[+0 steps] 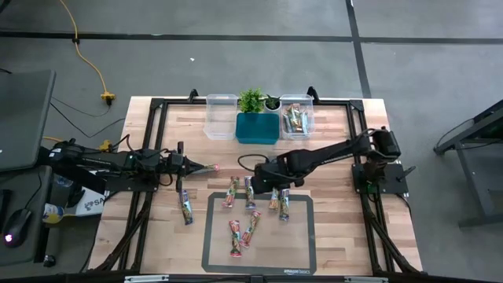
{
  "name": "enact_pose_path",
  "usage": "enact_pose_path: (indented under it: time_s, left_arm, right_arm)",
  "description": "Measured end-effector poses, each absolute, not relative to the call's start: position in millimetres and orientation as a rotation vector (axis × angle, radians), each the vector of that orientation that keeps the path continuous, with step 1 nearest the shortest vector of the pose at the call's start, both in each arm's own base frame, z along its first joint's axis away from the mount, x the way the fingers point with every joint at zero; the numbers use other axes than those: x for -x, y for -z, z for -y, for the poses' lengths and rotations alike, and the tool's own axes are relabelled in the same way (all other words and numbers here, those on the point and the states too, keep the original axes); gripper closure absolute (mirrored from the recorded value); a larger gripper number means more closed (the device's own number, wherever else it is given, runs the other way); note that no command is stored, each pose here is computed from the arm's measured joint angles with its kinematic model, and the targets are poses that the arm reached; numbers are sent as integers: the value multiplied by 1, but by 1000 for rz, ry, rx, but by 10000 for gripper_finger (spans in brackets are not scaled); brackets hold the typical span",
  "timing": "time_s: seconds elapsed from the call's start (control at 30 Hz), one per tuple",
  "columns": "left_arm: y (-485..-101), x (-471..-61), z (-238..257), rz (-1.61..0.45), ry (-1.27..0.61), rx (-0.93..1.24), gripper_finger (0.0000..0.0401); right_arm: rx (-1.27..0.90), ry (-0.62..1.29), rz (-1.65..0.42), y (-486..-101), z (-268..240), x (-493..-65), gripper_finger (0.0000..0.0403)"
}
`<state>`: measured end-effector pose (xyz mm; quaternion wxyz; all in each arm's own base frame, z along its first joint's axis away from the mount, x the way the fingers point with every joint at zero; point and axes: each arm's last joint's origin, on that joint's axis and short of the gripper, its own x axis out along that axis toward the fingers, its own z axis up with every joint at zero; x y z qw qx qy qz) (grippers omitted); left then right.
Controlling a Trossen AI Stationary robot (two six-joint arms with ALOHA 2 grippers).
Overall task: Pick and place Granola Bars by type
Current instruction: Put the yellow granola bar into the right transparent bin
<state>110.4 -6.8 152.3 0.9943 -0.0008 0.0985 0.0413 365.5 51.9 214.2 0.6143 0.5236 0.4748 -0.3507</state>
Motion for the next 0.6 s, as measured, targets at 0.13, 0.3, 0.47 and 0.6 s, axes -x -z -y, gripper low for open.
enact_pose_path:
  time_s: [0.13, 0.3, 0.47, 0.6]
  left_arm:
    - [-152, -110, 7, -197, -83, 2, 400]
    - [-152, -110, 7, -197, -83, 2, 400]
    - [-152, -110, 7, -197, -83, 2, 400]
    - [-152, -110, 7, -197, -83, 1, 400]
  right_arm:
    - [-1199, 881, -1090, -213, -58, -361, 258]
    - [-1206, 924, -1059, -211, -63, -360, 228]
    - [-1211, 958, -1069, -199, -66, -364, 199]
    - [-1219, 980, -1063, -190, -68, -368, 191]
